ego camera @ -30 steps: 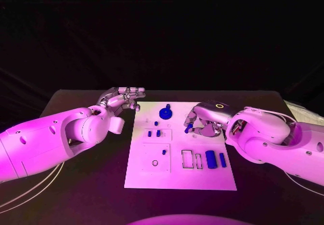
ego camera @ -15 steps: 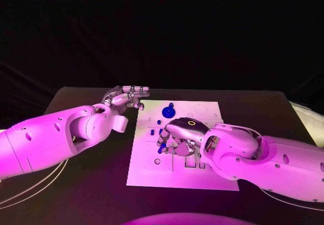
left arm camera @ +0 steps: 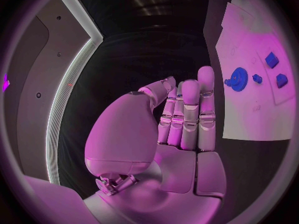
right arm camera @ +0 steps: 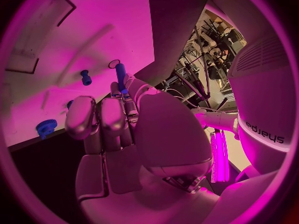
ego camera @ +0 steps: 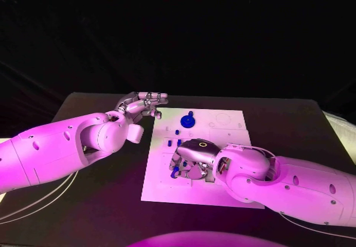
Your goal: Assemble the parts on the task board
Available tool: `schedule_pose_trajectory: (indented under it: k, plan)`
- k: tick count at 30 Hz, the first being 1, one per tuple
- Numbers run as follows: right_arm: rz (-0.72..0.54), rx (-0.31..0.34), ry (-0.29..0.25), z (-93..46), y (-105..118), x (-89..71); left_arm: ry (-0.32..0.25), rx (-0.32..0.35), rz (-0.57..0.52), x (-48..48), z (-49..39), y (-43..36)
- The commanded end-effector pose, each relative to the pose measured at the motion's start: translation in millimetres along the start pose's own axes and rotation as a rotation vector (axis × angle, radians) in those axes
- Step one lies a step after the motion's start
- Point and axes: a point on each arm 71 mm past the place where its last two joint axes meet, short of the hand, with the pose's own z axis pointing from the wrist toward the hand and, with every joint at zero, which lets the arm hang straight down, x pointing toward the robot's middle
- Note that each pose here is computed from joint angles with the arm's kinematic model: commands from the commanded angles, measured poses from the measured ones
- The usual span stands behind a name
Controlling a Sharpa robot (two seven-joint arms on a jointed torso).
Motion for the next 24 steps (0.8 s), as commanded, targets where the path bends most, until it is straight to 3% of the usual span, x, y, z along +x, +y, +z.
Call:
schedule_pose_trajectory:
  k: [1, 9, 17, 24]
  plan:
    - [-0.046, -0.017, 0.029, 1.1, 0.4, 3.4, 0.021, 0.003, -0.01, 2.5, 0.1, -0.4]
    - [-0.061, -0.002, 0.048, 1.6, -3.0, 5.7, 0.019, 0.001, -0.01, 1.4, 0.5, 0.1]
    - [-0.11, 0.033, 0.029, 2.1, -5.3, 4.4, 0.02, -0.001, -0.011, 1.6, 0.5, 0.8]
    - [-0.127, 0.034, 0.054, 3.2, -3.0, 6.1, 0.018, -0.003, -0.011, 0.7, 0.4, 1.5]
